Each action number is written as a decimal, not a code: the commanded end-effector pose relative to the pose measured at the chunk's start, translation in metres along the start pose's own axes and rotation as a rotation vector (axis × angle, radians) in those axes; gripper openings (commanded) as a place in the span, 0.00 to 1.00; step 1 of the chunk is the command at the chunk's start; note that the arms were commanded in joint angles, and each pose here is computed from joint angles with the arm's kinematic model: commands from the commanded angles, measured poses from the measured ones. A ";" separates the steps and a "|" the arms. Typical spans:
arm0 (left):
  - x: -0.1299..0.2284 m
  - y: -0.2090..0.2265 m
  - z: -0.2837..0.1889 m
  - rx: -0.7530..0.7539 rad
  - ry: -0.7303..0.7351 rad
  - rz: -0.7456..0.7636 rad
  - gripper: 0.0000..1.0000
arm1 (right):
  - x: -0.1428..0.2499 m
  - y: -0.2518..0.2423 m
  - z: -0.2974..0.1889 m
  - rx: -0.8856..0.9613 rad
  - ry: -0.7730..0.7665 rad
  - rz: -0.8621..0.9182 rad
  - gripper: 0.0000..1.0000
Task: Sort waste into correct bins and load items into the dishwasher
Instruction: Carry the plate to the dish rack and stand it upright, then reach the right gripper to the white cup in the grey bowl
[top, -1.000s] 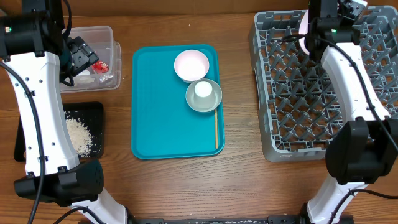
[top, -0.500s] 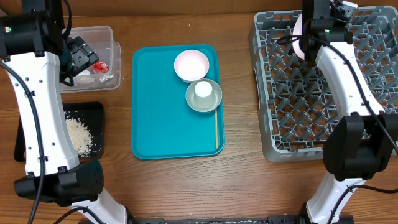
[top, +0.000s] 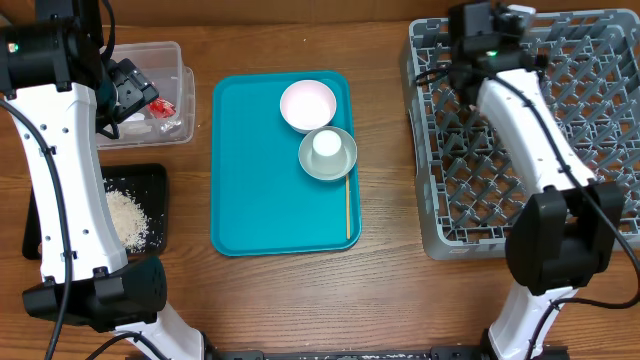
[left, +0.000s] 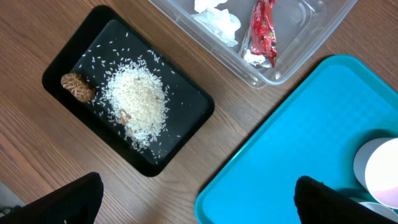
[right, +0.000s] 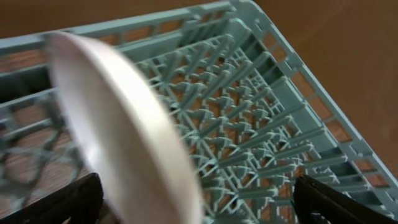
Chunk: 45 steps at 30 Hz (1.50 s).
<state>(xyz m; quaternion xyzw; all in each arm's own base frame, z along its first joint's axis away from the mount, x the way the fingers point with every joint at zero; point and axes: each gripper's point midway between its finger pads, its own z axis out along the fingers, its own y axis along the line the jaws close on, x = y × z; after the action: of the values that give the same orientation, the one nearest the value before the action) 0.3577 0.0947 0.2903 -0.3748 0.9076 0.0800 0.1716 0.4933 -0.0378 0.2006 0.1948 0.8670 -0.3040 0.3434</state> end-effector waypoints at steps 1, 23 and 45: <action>0.002 0.002 -0.006 0.010 -0.008 -0.014 1.00 | -0.028 -0.015 -0.047 -0.039 -0.092 0.056 1.00; 0.001 0.002 -0.005 0.009 -0.008 -0.017 1.00 | 0.093 0.180 -0.211 -1.036 0.266 -0.220 1.00; 0.002 0.002 -0.006 0.010 -0.008 -0.015 1.00 | 0.187 0.236 -0.177 -0.835 0.333 -0.430 1.00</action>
<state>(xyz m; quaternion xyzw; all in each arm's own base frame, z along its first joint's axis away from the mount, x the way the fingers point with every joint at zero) 0.3577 0.0948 0.2903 -0.3750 0.9074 0.0799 0.1718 0.4061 0.2828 0.0823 -0.1085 0.9771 0.0549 0.1748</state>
